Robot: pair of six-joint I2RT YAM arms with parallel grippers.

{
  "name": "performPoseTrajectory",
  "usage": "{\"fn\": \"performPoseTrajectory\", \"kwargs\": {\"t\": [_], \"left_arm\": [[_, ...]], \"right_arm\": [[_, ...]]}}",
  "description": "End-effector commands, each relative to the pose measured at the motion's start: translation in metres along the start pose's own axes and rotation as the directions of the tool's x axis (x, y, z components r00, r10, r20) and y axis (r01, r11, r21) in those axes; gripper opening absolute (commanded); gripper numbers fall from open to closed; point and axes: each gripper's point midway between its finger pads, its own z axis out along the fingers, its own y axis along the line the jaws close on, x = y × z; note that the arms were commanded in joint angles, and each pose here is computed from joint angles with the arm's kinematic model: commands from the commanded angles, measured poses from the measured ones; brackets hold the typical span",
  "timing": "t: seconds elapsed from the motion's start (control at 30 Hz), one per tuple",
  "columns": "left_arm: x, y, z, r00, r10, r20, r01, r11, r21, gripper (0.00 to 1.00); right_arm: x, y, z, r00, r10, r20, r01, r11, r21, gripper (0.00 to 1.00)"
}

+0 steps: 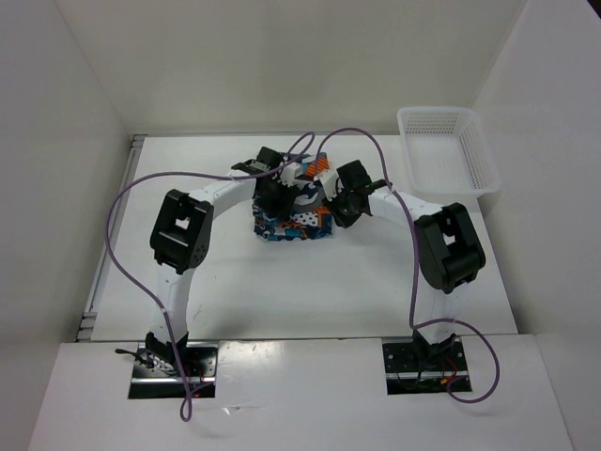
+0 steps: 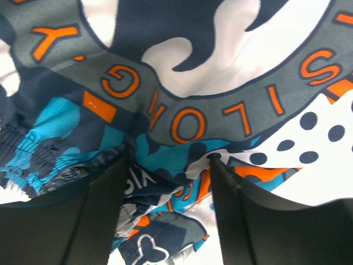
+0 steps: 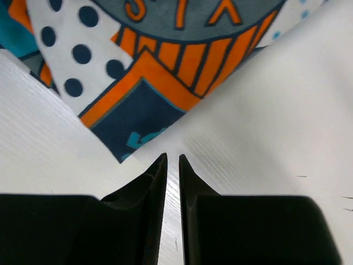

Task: Fold and stack the shorts
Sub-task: Fold the shorts

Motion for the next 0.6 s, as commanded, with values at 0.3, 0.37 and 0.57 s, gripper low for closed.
{"fn": "performPoseTrajectory", "kwargs": {"t": [0.3, 0.37, 0.57], "left_arm": [[-0.068, -0.028, -0.143, 0.968, 0.009, 0.250, -0.044, 0.990, 0.134, 1.00], [-0.079, -0.008, -0.166, 0.951, -0.005, 0.308, -0.022, 0.996, 0.084, 1.00], [-0.070, 0.121, -0.240, 0.883, -0.083, 0.462, 0.217, 0.945, -0.245, 1.00]], "right_arm": [[-0.129, -0.100, -0.134, 0.945, -0.104, 0.309, -0.030, 0.917, 0.398, 0.36], [-0.135, -0.123, -0.168, 0.931, -0.097, 0.352, -0.083, 0.883, 0.462, 0.45], [-0.118, -0.161, -0.248, 0.896, -0.083, 0.437, -0.232, 0.752, 0.617, 0.61]]}}
